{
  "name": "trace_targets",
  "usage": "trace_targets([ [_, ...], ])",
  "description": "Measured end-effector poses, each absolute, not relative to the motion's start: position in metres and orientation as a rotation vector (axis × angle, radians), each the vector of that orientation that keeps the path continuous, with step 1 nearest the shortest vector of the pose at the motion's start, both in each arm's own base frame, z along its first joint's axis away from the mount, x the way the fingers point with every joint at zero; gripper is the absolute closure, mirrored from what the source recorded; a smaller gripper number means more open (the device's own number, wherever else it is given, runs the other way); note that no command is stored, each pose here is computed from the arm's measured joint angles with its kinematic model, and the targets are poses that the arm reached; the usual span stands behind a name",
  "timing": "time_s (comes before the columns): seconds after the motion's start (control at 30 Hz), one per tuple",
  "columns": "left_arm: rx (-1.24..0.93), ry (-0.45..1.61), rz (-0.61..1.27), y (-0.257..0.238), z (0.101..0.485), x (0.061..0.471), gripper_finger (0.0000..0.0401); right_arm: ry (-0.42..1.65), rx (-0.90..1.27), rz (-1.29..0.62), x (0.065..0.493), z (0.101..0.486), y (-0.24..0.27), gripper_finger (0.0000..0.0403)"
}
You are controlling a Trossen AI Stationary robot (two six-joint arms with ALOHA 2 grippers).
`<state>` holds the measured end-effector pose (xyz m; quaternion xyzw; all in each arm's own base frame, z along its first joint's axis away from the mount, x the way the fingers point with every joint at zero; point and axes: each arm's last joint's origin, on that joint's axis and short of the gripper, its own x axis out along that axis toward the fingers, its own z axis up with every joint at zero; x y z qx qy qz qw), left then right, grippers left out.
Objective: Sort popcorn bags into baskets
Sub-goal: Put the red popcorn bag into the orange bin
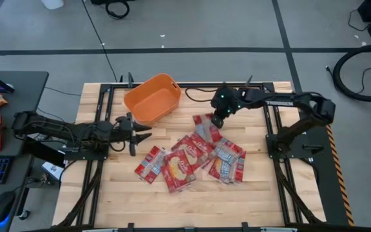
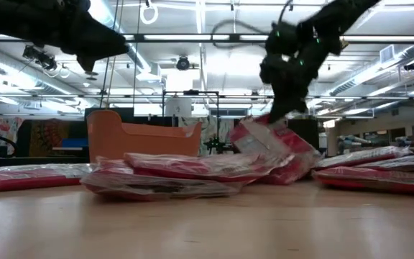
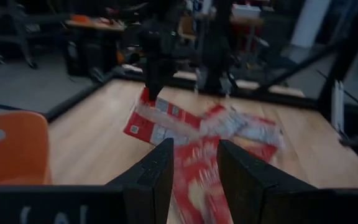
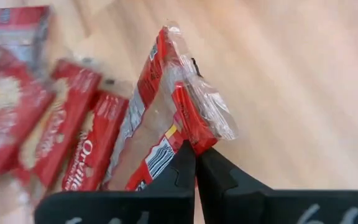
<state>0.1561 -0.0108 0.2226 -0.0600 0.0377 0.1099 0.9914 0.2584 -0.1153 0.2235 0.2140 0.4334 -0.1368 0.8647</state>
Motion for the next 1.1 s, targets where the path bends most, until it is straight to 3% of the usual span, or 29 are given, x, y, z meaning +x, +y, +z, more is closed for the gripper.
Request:
trace_targets([
  [0.3, -0.128, 0.052, 0.305, -0.007, 0.225, 0.156, 0.0273, 0.758, 0.037, -0.369, 0.287, 0.298, -0.1, 0.0396],
  [0.53, -0.122, 0.047, 0.307, -0.007, 0.233, 0.156, 0.0273, 0.569, -0.075, -0.375, 0.301, 0.343, -0.09, 0.0396],
  [0.8, 0.006, 0.012, 0.298, -0.006, 0.271, 0.139, 0.0273, 0.545, -0.168, -0.37, 0.351, 0.354, -0.089, 0.0396],
  [1.1, -0.012, -0.036, 0.268, -0.003, 0.253, 0.113, 0.0273, 0.532, -0.193, -0.405, 0.417, 0.347, -0.125, 0.0396],
])
